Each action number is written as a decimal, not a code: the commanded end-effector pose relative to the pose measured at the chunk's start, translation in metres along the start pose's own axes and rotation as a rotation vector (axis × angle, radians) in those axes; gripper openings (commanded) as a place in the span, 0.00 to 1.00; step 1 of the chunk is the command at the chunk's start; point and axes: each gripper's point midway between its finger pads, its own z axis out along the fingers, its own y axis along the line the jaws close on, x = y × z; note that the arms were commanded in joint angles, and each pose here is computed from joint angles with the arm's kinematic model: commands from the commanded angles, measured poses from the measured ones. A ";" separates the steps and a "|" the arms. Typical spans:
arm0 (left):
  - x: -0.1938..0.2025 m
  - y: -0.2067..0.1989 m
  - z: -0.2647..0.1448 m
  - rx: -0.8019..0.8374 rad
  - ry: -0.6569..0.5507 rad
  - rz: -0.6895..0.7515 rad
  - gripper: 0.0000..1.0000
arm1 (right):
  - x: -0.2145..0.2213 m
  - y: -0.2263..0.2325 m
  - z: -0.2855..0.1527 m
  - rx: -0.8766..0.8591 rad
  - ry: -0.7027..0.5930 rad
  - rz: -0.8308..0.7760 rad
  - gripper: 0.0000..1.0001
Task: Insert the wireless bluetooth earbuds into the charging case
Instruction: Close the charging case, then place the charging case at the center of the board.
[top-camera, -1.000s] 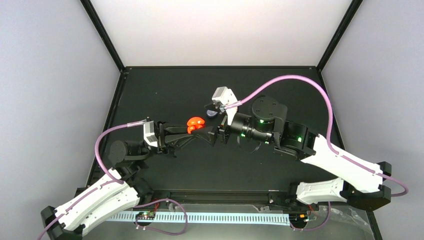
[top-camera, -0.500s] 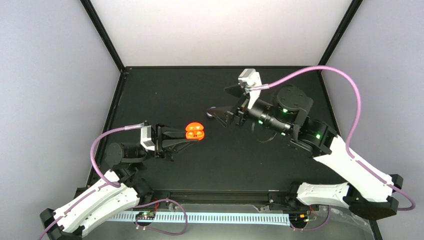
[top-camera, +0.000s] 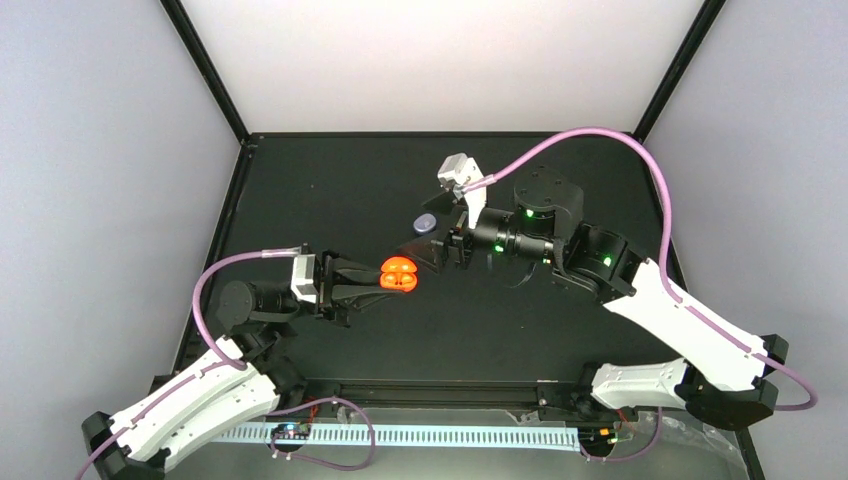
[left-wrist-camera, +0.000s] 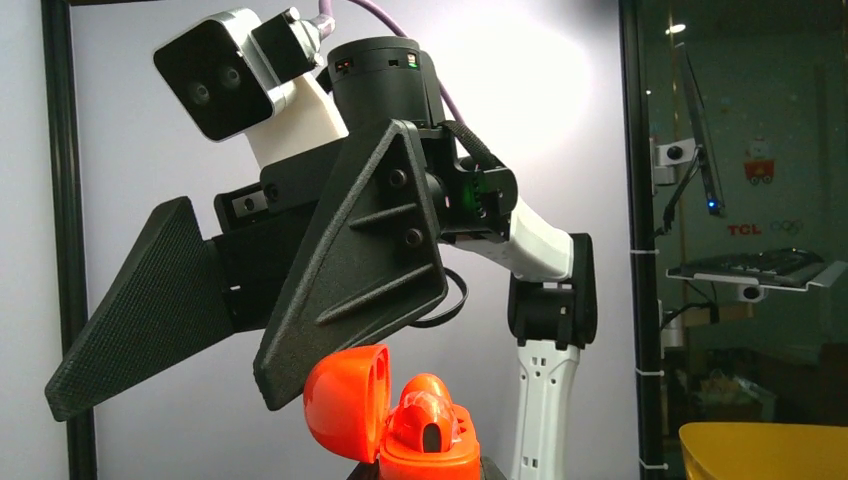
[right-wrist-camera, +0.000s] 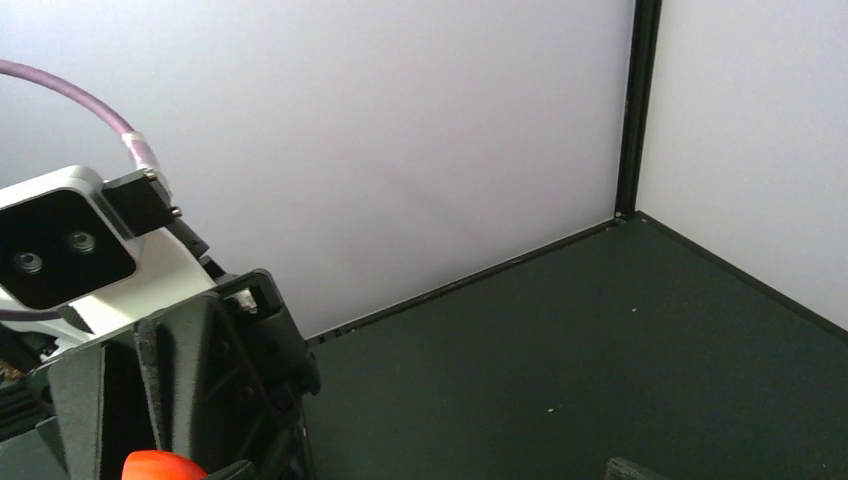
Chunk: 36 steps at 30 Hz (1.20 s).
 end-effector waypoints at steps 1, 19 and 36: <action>-0.018 -0.006 0.004 0.026 -0.031 0.023 0.01 | -0.008 0.018 -0.007 -0.098 -0.004 -0.019 0.90; -0.018 0.005 0.005 -0.031 -0.039 0.029 0.02 | -0.002 0.013 -0.010 -0.068 0.008 -0.022 0.90; 0.254 0.182 -0.042 -0.762 0.679 -0.731 0.02 | 0.152 -0.154 -0.066 0.692 0.040 0.283 0.90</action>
